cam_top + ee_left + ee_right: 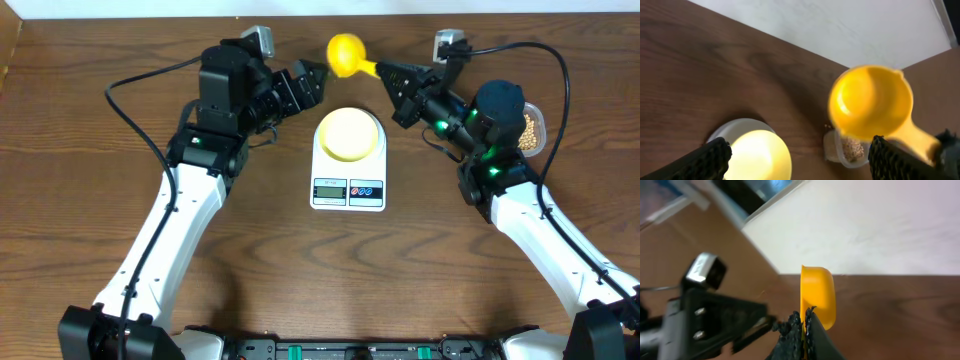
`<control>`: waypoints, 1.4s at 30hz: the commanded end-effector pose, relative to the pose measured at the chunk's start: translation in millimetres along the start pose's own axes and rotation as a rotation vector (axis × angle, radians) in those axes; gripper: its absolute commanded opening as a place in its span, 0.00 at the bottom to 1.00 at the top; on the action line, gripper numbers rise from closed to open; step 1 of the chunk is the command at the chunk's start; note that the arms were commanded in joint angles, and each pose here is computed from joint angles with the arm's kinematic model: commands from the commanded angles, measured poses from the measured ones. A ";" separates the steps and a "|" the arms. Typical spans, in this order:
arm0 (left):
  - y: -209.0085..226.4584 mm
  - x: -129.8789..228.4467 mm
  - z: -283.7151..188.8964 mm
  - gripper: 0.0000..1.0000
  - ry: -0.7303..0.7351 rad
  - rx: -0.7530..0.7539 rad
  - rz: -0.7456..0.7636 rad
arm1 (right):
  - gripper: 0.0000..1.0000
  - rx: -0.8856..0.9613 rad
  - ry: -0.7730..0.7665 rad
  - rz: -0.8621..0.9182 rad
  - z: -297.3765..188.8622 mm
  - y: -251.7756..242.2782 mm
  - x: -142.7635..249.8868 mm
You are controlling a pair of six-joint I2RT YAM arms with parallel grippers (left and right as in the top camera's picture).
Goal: Scoop item into bowl and weigh 50g on scale
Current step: 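Open the left gripper to release the scoop to the right gripper, then carry the scoop with the right gripper toward the bean tub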
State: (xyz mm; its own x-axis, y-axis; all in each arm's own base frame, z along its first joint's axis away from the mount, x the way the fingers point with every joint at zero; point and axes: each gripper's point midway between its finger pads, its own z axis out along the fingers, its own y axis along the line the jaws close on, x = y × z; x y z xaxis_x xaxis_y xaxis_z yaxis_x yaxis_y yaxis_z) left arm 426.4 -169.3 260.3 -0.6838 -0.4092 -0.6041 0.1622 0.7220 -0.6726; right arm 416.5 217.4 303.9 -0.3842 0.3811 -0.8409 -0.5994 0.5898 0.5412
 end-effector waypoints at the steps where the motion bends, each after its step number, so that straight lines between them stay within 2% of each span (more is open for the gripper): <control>1: 0.6 -3.7 -5.1 0.90 -0.012 0.002 0.080 | 0.01 0.179 -0.125 -0.060 -4.1 -30.5 -28.7; 7: 2.3 -1.4 -4.8 0.90 -0.003 -0.004 0.149 | 0.01 0.466 -0.302 -0.057 -26.6 -76.2 -58.7; 12: 2.8 -0.7 -4.8 0.90 0.000 -0.006 0.183 | 0.01 0.592 -0.392 -0.060 -42.7 -93.1 -73.2; 20: 7.2 5.4 -4.9 0.90 0.028 -0.019 0.356 | 0.01 0.590 -0.453 -0.198 -49.4 -85.7 -96.8; 26: 12.2 12.0 -5.4 0.90 0.060 -0.030 0.515 | 0.01 0.606 -0.465 -0.202 -55.0 -91.8 -101.9; 32: 25.8 8.3 -5.8 0.90 0.051 -0.108 0.520 | 0.01 0.625 -0.437 -0.219 -54.8 -95.7 -97.5; 42: 31.9 15.2 -6.7 0.90 0.087 -0.126 0.563 | 0.01 0.609 -0.371 -0.213 -48.5 -97.5 -84.0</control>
State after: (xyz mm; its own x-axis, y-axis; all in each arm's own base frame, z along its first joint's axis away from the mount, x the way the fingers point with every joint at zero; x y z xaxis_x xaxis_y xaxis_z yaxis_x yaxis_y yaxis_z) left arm 419.6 -153.7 235.0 -0.5881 0.0444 -0.8076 0.4157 0.8731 -0.2548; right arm 471.5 90.6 317.7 0.0283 0.3845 -0.9227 -0.0815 0.9209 0.3812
